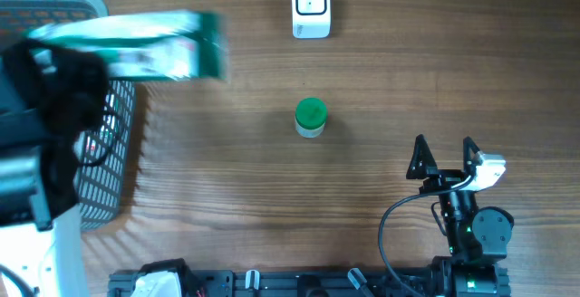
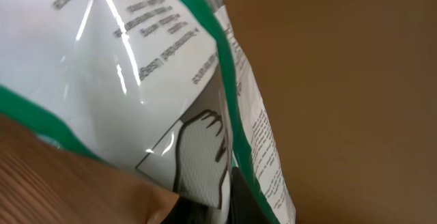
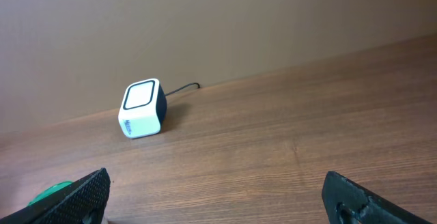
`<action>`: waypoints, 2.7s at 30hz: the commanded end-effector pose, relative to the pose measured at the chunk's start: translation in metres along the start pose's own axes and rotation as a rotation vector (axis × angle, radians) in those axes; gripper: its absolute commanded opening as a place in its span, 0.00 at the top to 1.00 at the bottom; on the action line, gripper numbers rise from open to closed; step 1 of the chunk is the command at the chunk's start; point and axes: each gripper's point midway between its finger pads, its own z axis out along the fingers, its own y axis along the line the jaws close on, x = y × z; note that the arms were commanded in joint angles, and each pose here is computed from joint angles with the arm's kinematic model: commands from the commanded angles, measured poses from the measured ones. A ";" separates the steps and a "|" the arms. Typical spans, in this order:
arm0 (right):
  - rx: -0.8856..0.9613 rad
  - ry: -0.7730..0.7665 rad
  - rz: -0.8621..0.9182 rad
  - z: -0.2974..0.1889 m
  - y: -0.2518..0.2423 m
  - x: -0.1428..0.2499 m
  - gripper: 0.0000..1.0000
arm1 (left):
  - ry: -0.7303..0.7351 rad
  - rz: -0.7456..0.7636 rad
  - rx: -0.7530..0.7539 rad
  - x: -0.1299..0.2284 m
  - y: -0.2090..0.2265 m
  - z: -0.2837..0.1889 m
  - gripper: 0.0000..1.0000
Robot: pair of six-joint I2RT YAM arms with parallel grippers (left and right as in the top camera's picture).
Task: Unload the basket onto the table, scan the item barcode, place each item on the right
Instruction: 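Lift the green wet-wipes pack and lay it right of the jar, then grasp the light-green toilet tissue wipes pack in the basket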
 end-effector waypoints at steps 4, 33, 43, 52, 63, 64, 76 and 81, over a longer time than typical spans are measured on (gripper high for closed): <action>0.002 -0.009 0.006 0.000 0.000 -0.002 0.00 | 0.409 0.622 0.094 0.182 -0.058 0.081 0.96; 0.002 -0.009 0.006 0.000 0.000 -0.002 0.00 | 0.314 1.105 0.246 0.264 -0.093 0.095 0.09; 0.003 -0.009 0.006 0.000 0.000 -0.002 0.00 | -0.558 0.307 -0.173 -0.051 0.027 -0.109 0.00; 0.002 -0.009 0.006 0.000 0.000 -0.002 0.00 | -0.757 -0.257 -0.578 -0.089 0.156 -0.117 0.00; 0.002 -0.009 0.006 0.000 0.000 -0.002 0.00 | -0.435 -0.507 -0.881 -0.104 0.268 0.050 0.00; 0.002 -0.009 0.006 0.000 0.000 -0.002 0.00 | -0.398 -0.544 -0.887 -0.104 0.279 0.058 0.00; 0.002 -0.009 0.006 0.000 0.000 -0.002 0.00 | -0.143 -0.814 -1.141 -0.067 0.391 0.117 0.00; 0.002 -0.009 0.006 0.000 0.000 -0.002 0.00 | -0.092 -0.820 -1.201 -0.054 0.413 0.133 0.00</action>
